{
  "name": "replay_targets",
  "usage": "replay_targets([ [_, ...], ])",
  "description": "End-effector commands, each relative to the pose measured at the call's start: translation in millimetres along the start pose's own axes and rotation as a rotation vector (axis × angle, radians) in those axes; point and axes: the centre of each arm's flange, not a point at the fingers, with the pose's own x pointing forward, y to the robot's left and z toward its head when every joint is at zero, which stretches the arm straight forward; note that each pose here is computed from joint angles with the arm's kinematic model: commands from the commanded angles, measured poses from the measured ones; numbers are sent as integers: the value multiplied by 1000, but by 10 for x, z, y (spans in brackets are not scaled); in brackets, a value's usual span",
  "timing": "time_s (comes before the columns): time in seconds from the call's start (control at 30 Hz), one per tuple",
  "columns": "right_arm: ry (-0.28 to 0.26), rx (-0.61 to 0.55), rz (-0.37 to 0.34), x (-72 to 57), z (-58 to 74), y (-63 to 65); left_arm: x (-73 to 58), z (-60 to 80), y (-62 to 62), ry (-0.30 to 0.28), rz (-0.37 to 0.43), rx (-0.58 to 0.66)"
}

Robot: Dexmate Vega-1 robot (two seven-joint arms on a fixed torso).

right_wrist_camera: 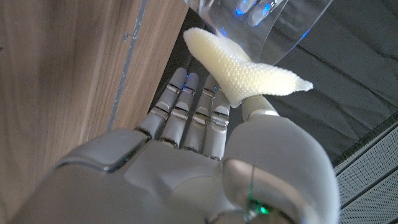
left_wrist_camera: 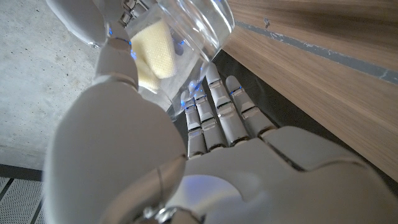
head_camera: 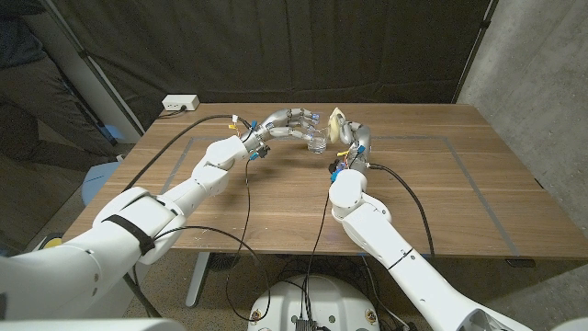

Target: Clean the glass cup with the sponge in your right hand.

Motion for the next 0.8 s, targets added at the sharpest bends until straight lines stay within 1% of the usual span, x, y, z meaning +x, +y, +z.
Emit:
replay_targets([
  [0.03, 50, 105, 44, 3, -11, 103, 23, 5, 3, -14, 17, -10],
  [0.17, 128, 224, 62, 19, -74, 134, 17, 10, 17, -22, 30, -19],
  [0.23, 160, 254, 74, 27, -107, 162, 10, 14, 26, -27, 39, -24],
  [0.3, 179, 275, 88, 27, -131, 191, 3, 20, 33, -31, 46, -28],
  [0.47, 177, 261, 98, 16, -150, 239, 5, 34, 39, -37, 54, -28],
  [0.63, 162, 233, 94, -18, -157, 244, 17, 50, 40, -44, 54, -29],
  [0.73, 167, 227, 100, -45, -171, 258, 26, 56, 40, -47, 55, -31],
  [0.8, 180, 226, 107, -67, -192, 277, 31, 60, 40, -49, 56, -33],
])
